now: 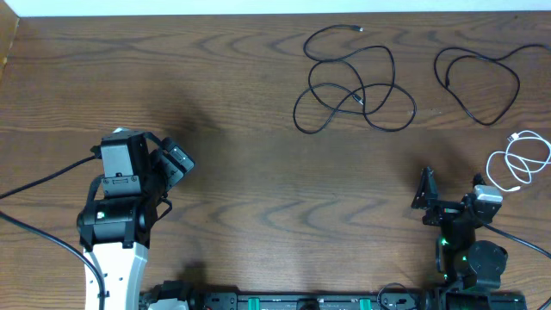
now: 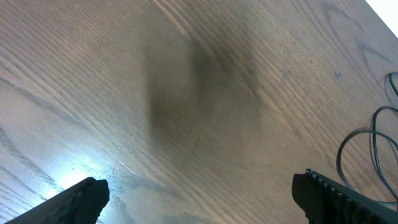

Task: Untangle cables

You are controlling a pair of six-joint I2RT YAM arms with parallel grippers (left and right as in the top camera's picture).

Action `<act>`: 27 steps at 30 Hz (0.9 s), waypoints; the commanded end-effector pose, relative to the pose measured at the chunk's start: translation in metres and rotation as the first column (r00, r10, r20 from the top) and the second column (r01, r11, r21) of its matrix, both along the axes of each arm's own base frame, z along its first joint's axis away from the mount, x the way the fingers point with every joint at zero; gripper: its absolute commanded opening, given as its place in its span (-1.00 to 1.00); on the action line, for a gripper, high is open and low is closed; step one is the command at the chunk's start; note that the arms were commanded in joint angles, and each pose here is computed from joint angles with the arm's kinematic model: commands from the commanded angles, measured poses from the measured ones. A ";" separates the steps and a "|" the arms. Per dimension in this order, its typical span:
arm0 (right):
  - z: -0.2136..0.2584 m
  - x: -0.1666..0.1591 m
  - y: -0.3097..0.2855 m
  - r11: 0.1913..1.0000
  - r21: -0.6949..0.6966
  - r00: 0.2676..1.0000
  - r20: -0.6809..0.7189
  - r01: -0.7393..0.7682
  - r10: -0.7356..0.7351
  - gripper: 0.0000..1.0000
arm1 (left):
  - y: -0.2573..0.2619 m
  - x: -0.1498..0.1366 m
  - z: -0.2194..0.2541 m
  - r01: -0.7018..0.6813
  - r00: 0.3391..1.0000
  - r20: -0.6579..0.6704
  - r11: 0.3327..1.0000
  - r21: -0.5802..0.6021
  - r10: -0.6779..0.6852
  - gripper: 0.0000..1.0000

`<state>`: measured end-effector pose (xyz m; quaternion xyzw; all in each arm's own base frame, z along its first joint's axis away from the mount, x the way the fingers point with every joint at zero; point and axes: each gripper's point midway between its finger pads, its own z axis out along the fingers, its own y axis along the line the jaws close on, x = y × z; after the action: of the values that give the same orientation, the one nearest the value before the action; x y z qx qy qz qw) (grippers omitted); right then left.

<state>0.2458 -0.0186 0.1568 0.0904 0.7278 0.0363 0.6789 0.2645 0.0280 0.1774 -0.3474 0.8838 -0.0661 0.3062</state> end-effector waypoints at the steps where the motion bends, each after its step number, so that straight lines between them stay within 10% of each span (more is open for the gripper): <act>1: 0.000 -0.001 -0.004 1.000 0.005 1.000 0.001 0.022 -0.022 0.98 | 0.003 0.001 0.005 0.002 1.000 0.008 1.000 0.021 -0.002 1.00; 27: 0.000 -0.001 -0.004 1.000 0.005 1.000 0.002 0.022 -0.022 0.98 | 0.003 0.001 0.003 0.002 1.000 0.001 1.000 0.020 -0.002 1.00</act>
<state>0.2457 -0.0198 0.1568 0.0928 0.7275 0.0336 0.6790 0.2645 0.0280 0.1774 -0.3474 0.8838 -0.0661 0.3062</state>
